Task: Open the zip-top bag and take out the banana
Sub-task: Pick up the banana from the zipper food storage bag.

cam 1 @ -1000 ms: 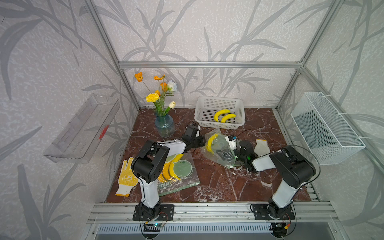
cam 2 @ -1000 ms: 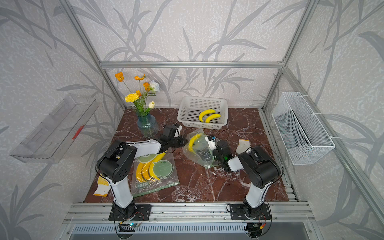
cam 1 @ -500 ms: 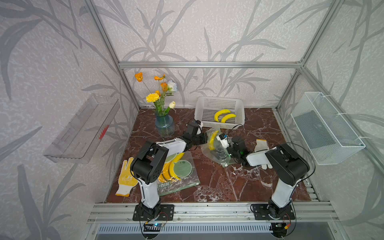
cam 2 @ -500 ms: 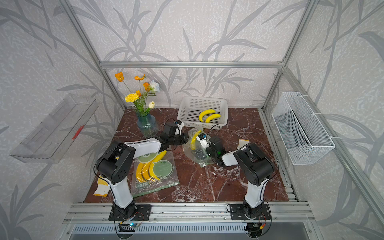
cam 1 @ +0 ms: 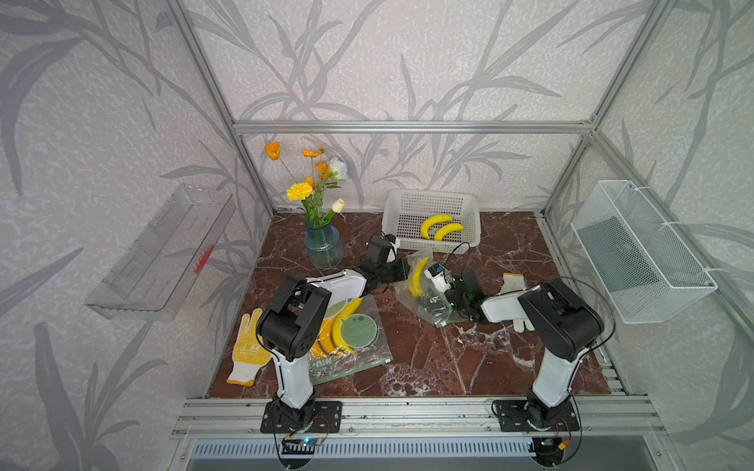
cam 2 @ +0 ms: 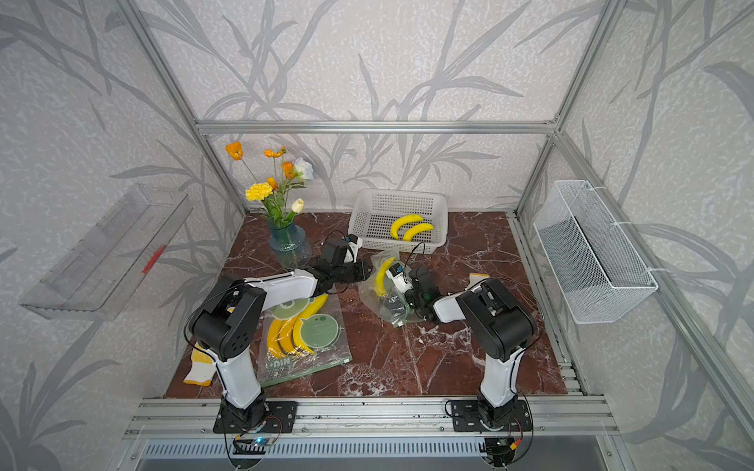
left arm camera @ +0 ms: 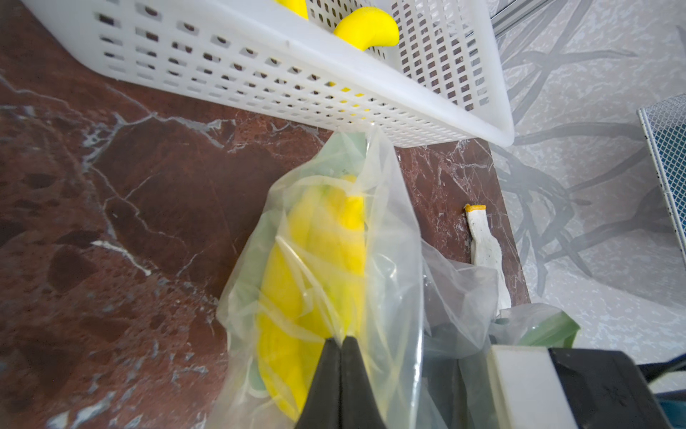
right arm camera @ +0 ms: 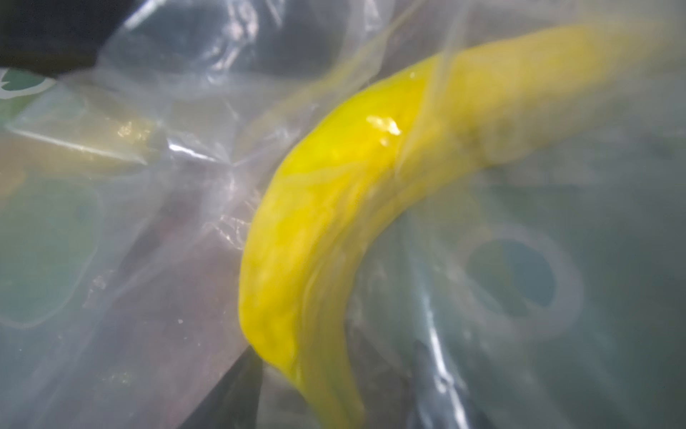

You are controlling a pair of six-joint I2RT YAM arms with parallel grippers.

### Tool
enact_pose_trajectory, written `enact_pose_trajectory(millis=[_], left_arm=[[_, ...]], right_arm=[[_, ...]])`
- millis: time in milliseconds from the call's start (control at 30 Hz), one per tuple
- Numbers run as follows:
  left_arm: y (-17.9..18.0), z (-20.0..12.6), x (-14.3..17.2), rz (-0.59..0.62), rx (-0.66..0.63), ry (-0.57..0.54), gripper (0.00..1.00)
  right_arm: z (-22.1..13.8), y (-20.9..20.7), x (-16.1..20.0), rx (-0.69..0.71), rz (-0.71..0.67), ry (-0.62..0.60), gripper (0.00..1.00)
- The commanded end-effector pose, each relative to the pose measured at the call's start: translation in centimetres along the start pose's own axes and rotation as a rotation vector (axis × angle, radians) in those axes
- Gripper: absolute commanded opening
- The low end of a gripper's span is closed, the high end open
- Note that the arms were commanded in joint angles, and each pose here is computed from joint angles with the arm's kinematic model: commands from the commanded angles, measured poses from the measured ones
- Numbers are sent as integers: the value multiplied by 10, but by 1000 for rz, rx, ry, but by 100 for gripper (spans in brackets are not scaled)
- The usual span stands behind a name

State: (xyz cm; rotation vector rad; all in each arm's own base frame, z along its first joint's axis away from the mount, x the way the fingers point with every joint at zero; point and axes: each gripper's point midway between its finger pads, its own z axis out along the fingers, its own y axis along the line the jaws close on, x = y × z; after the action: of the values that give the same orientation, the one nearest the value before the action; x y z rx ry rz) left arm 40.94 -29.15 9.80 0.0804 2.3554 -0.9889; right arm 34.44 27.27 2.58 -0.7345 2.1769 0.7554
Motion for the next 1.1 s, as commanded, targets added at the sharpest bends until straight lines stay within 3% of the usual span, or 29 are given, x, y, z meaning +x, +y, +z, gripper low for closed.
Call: enact_pose_trajectory(millis=[0,133,400,567,700,1067], left_arm=[[-13,3,-5,24,36,-2,0],[-11,3,-5,23,30,-2,0],[-3,6,-6,54,-16,8,0],[5,12,-6,125,-78,52,0],[13,18,-8,183,-129,89,0],[13,44,-31,315,-219,91,0]], right_arm=[[9,-2,6,-3,12,26,61],[11,-2,9,-10,21,41,53],[-2,0,4,10,54,23,16],[-28,15,7,-12,92,29,5],[-60,33,7,-37,99,12,0],[-131,66,39,-53,155,197,0]])
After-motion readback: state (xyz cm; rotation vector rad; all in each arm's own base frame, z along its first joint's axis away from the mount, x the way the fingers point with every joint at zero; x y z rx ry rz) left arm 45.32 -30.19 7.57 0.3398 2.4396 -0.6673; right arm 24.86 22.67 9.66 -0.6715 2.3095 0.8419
